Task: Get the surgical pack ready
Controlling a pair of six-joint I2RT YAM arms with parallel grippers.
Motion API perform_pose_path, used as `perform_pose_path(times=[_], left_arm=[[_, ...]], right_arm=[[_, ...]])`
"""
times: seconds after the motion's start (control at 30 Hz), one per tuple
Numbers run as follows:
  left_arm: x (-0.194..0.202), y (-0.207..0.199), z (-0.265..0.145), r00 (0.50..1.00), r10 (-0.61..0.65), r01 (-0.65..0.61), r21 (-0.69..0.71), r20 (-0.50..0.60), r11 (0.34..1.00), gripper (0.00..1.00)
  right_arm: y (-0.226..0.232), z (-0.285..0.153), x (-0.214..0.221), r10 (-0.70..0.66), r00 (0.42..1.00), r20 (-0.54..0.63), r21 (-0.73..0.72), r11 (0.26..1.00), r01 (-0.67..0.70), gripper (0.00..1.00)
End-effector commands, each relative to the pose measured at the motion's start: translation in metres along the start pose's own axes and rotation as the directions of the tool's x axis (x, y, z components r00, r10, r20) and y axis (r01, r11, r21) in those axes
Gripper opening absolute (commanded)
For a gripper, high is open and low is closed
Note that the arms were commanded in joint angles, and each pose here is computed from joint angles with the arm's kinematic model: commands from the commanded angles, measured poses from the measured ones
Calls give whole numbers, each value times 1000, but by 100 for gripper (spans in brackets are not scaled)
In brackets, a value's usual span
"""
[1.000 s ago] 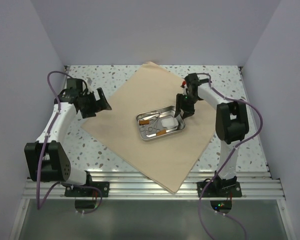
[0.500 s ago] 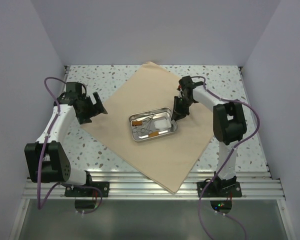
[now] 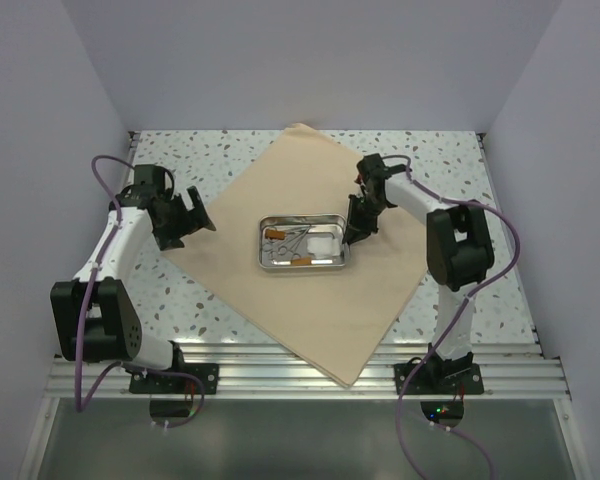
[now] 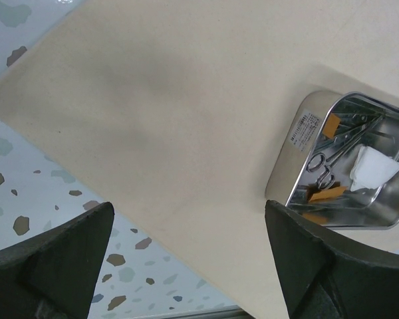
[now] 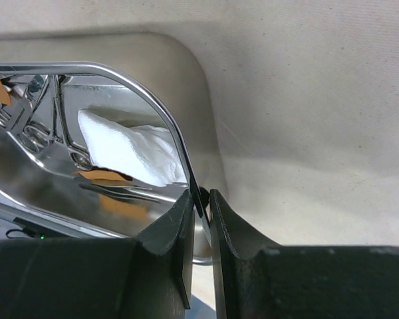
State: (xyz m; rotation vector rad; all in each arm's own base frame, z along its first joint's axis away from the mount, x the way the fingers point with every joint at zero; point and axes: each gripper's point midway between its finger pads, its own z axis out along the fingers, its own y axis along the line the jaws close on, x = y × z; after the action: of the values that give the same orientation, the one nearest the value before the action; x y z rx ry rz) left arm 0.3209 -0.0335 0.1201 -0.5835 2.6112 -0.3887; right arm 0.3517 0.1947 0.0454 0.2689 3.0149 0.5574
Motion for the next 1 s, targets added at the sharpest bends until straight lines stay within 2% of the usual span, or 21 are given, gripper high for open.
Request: perform_pose_path(times=[0.0,0.3,0.6,0.7,0.8,0.9,0.97], left_arm=[[-6,-1,-5,999,36,-36,7,10,999,99],[-10,-12,-6,997,68,-69,66,22,995,100],[-14,-18,-6,994,98,-102,99,40,990,100],[-14,-15,-5,993,106,-110,87,43,990,100],[-14,-13,-5,992,116,-120,81,50,989,100],[-11,-11,-2,992,120,-123,79,38,989,100],[-10,-12,-1,992,120,-122,84,34,989,100]], right_arm=[[-16,-10,-13,-44,998,35,114,993,40,17],[-34,-12,-24,-121,993,-10,138,983,122,17],[-38,-8,-22,-101,994,-34,150,983,105,17],[-37,-6,-23,-100,994,-47,155,982,106,20],[-38,-6,-24,-104,993,-48,162,981,110,30],[-38,-8,-27,-106,993,-43,172,979,112,35],[-38,-9,-28,-105,994,-42,173,979,111,35]])
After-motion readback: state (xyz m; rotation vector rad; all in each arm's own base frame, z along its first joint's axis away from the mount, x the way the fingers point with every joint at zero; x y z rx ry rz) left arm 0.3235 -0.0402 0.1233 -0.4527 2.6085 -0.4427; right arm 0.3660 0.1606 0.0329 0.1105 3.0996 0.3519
